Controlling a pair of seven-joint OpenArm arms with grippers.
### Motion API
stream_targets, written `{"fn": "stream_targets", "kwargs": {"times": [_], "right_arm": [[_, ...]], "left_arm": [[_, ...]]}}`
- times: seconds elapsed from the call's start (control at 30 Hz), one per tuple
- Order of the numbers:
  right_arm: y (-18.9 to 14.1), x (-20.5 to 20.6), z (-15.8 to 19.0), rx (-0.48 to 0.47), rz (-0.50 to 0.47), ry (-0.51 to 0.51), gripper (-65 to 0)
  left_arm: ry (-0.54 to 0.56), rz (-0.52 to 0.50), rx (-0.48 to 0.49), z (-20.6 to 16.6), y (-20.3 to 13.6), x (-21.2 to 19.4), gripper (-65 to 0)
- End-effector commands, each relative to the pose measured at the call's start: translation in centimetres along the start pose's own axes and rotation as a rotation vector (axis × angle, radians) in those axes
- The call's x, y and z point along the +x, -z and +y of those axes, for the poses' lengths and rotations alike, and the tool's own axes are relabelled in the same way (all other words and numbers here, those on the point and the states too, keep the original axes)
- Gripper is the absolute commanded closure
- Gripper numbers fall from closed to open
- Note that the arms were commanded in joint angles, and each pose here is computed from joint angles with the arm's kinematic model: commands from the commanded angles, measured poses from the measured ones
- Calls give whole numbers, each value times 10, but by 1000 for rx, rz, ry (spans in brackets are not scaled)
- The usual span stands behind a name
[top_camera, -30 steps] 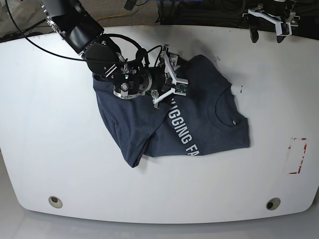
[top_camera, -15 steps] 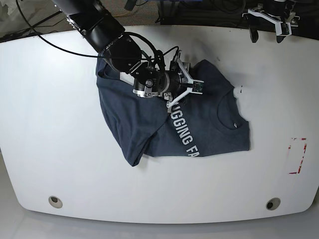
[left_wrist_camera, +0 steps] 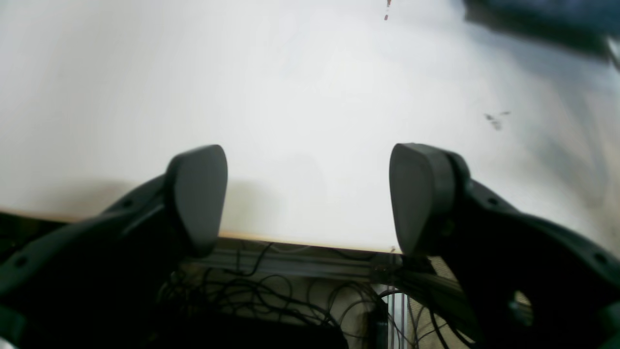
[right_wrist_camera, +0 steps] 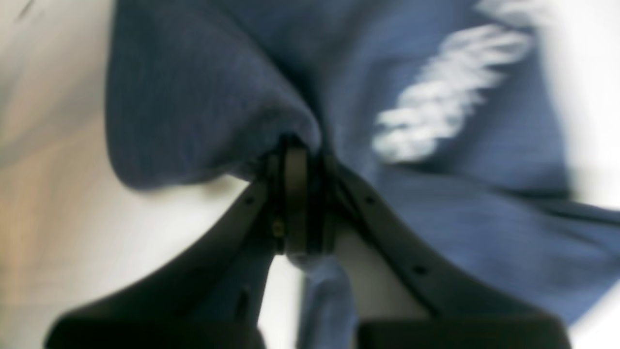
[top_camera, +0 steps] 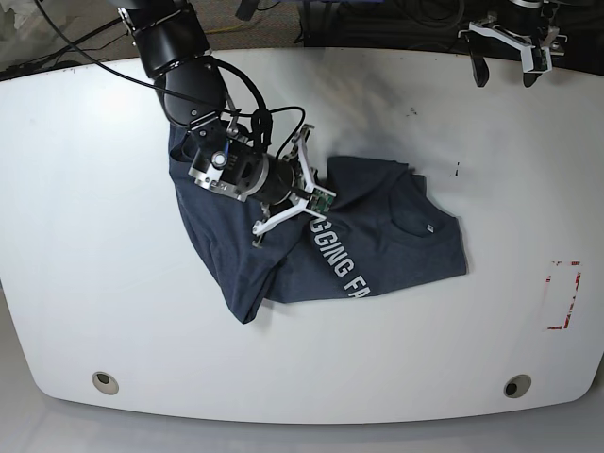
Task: Fold the T-shirt properly
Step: 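Grasp the shirt with the right gripper and drag it across the table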
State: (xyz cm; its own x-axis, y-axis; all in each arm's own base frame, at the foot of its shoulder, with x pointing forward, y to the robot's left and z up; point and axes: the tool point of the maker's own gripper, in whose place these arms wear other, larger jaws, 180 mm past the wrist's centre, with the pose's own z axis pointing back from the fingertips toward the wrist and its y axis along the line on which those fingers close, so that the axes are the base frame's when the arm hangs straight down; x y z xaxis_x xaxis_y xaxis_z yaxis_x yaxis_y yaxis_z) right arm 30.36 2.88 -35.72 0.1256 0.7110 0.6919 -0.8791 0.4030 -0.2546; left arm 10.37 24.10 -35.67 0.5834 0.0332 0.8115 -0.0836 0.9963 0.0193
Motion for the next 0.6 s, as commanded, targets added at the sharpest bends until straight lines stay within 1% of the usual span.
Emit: {"fn": "stream_targets", "kwargs": {"times": [0.0,0.07,0.13,0.2,0.27,0.4,0.57], "right_arm": [[-27,30,-41,-128,-98,-2,0],[-44,30,-66,-209,-84,10,0],[-64,39,-95,-299,-89,2,0],[-76,46,-111,-346,-87,-9,0],[-95,60,-136,-422,-96,-34,0],[-119,80,-168,-515,-93,-73,0],[-151,101,-206,-624,-85,-123,0]], "left_arm": [[7,-35,-5,-1,0,12,-492],[8,-25,-8,-2,7,15,-492],[11,-8,-12,-5,16,22,-492],[10,14,-13,-6,22,22,-492],[7,25,-15,-7,31,27,-492],[5,28,-28,-13,42,34,-492],[37,7,-123,-41,57,47,-492]]}}
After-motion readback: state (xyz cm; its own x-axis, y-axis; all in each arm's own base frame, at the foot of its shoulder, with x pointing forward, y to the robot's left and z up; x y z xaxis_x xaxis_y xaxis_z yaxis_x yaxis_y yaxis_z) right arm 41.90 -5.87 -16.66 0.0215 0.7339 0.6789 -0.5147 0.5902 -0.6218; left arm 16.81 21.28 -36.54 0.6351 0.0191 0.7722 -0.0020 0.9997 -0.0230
